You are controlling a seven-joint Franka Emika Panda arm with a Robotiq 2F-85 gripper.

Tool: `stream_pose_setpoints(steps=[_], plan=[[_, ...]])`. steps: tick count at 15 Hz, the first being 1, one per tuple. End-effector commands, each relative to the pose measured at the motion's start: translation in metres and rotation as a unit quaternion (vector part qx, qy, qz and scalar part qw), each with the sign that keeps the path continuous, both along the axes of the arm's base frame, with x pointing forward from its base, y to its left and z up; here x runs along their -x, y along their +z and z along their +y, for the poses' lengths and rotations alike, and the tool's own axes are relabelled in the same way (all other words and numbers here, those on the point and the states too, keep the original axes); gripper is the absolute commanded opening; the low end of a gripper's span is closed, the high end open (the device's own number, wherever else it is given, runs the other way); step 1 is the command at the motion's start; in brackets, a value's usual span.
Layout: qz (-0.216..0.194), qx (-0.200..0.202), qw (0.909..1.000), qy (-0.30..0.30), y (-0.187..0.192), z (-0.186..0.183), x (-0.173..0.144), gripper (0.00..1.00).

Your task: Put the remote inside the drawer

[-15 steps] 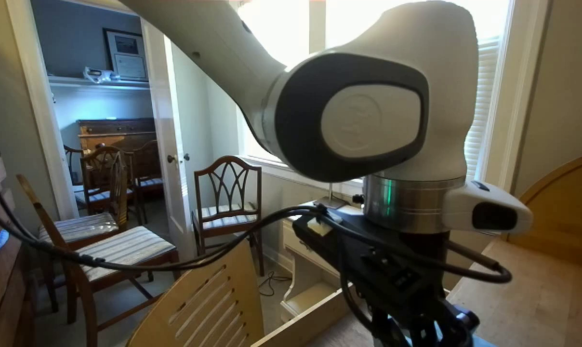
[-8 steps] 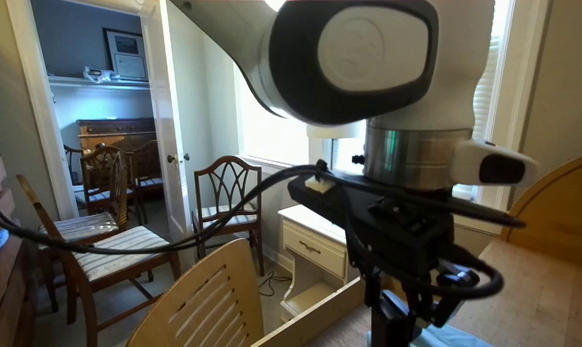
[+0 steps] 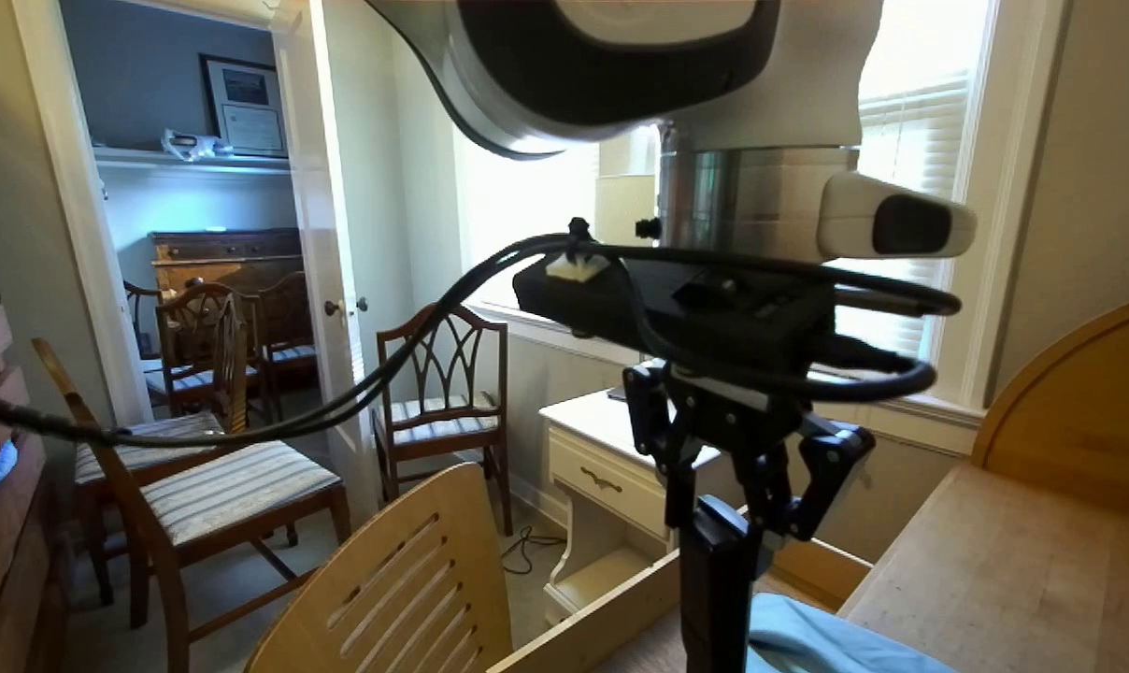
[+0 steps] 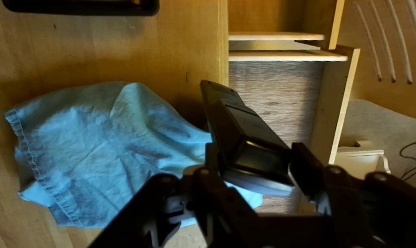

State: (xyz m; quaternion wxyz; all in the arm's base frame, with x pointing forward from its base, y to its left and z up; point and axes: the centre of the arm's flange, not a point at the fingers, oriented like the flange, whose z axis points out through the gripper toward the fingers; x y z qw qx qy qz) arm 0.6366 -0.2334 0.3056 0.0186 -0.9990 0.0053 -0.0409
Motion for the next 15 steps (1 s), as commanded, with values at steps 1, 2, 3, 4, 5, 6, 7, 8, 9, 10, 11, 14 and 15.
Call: stream_pose_setpoints(steps=[1, 2, 3, 4, 5, 6, 7, 8, 9, 10, 11, 14, 15], plan=[[-0.037, 0.002, 0.9976, 0.057, -0.001, 0.023, 0.013, 0.31], [-0.050, 0.003, 0.9960, 0.074, -0.002, 0.028, 0.011, 0.31], [-0.063, 0.004, 0.9939, 0.090, -0.003, 0.034, 0.008, 0.31], [-0.077, 0.007, 0.9916, 0.104, -0.003, 0.040, 0.006, 0.31], [-0.088, 0.006, 0.9892, 0.117, -0.004, 0.046, 0.003, 0.31], [-0.101, 0.004, 0.9868, 0.127, -0.004, 0.050, -0.001, 0.31], [-0.109, 0.000, 0.9847, 0.136, -0.004, 0.055, -0.005, 0.31], [-0.110, -0.008, 0.9834, 0.144, -0.003, 0.058, -0.008, 0.31], [-0.107, -0.011, 0.9826, 0.151, -0.001, 0.061, -0.009, 0.31], [-0.101, -0.019, 0.9819, 0.159, 0.000, 0.061, -0.009, 0.31], [-0.099, -0.021, 0.9812, 0.164, 0.001, 0.061, -0.008, 0.31], [-0.093, -0.035, 0.9813, 0.165, -0.001, 0.055, -0.009, 0.31], [-0.089, -0.040, 0.9811, 0.167, -0.002, 0.054, -0.008, 0.31]])
